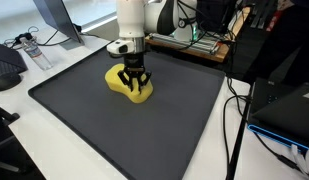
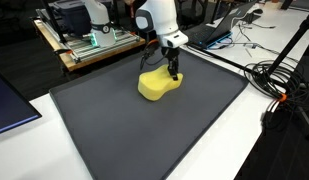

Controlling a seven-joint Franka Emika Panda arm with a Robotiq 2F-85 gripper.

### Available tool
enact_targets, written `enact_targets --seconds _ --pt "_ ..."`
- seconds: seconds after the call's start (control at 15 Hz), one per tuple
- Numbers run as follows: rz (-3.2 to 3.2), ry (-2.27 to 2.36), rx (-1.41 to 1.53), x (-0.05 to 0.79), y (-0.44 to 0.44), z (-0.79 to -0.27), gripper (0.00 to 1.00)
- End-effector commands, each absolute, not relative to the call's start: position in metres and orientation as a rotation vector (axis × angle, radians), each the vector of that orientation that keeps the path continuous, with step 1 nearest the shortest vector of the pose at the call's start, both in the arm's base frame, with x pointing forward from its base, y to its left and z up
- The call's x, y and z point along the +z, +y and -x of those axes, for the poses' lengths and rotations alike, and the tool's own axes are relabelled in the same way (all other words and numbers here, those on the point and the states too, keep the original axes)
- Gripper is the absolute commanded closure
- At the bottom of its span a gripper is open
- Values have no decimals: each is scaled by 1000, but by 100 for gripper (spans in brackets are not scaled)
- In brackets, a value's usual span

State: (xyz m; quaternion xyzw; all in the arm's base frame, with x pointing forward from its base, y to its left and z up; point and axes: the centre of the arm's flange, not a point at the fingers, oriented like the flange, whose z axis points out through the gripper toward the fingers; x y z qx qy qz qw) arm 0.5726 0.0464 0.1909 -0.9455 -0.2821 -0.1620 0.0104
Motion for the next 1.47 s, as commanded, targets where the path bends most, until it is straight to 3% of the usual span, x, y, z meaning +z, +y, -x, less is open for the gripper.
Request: enact_targets --seconds 0.0,1.4 --pt "2938 -866 -479 191 42 -572 91" --pt "2976 -775 -506 204 42 -562 90"
